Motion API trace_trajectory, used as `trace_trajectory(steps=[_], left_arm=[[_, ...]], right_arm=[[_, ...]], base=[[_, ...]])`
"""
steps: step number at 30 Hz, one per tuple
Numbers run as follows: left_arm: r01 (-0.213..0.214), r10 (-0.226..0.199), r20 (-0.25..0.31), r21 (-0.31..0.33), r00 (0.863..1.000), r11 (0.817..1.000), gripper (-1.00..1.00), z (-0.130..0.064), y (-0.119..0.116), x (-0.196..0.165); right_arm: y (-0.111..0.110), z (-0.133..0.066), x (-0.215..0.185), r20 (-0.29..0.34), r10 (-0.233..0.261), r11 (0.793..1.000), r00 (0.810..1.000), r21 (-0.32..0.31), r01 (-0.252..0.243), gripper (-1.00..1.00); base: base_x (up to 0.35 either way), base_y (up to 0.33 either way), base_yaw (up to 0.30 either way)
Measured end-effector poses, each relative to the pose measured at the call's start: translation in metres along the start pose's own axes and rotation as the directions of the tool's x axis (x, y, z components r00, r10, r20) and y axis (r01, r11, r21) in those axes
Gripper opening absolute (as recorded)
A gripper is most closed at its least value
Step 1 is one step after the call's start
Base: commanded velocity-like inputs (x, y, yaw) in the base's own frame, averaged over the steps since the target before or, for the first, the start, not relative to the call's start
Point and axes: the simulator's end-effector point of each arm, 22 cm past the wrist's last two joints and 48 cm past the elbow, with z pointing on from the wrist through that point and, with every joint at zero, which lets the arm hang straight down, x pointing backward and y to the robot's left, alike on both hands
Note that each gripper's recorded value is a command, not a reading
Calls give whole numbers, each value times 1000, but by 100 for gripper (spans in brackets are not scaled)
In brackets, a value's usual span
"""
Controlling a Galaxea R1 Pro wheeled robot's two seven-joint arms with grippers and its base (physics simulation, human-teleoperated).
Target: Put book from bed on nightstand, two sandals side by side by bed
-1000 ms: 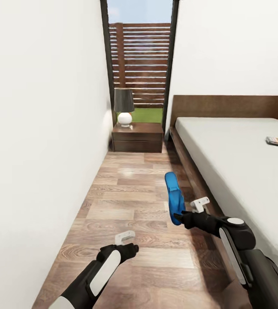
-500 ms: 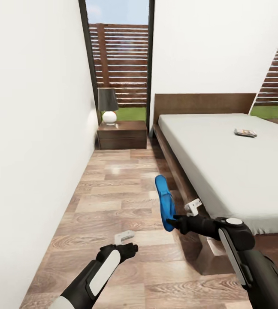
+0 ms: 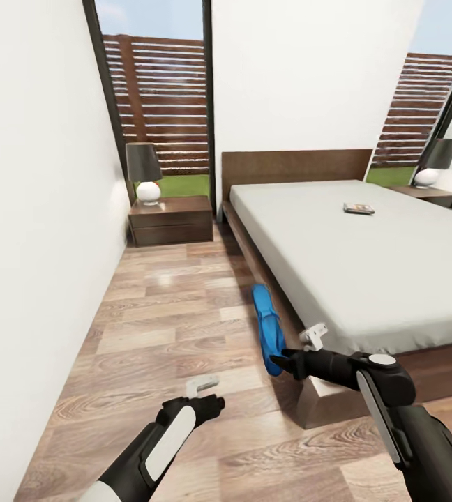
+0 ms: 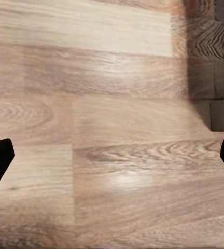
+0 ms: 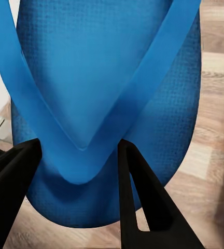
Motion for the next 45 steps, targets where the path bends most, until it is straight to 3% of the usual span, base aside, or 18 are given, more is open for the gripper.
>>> trace_trajectory(steps=[9, 24, 28, 31, 34, 37, 45], left_arm=[[-2, 2, -1, 2, 1000, 1000, 100, 0, -1, 1], [-2, 2, -2, 3, 1000, 1000, 100, 0, -1, 1], [-2, 2, -2, 5, 1000, 1000, 100, 0, -2, 1], [0, 0, -3, 8, 1000, 1000, 100, 0, -4, 2], [2, -2, -6, 16, 1000, 1000, 100, -1, -9, 3], [4, -4, -7, 22, 1000, 1000, 100, -1, -12, 3], [2, -1, -11, 34, 1000, 999, 100, -1, -17, 5]], right_arm=[[0, 0, -2, 4, -4, 1000, 1000, -1, 4, -100], [-4, -2, -5, 14, -15, 1000, 1000, 5, 15, -100], [-48, -27, -4, 11, -22, 995, 1000, 98, 21, -100], [-91, -58, -8, 38, -1, 983, 999, 182, -6, -100], [-117, -82, -12, 68, 18, 973, 997, 227, -33, -100], [-128, -95, -15, 87, 30, 968, 996, 246, -51, -100], [-136, -104, -18, 102, 37, 964, 994, 258, -63, -100]], base=[[-9, 0, -261], [-222, 0, -261], [-15, 0, -261], [-5, 0, -261], [-2, 0, -261], [-1, 0, -261], [0, 0, -261]])
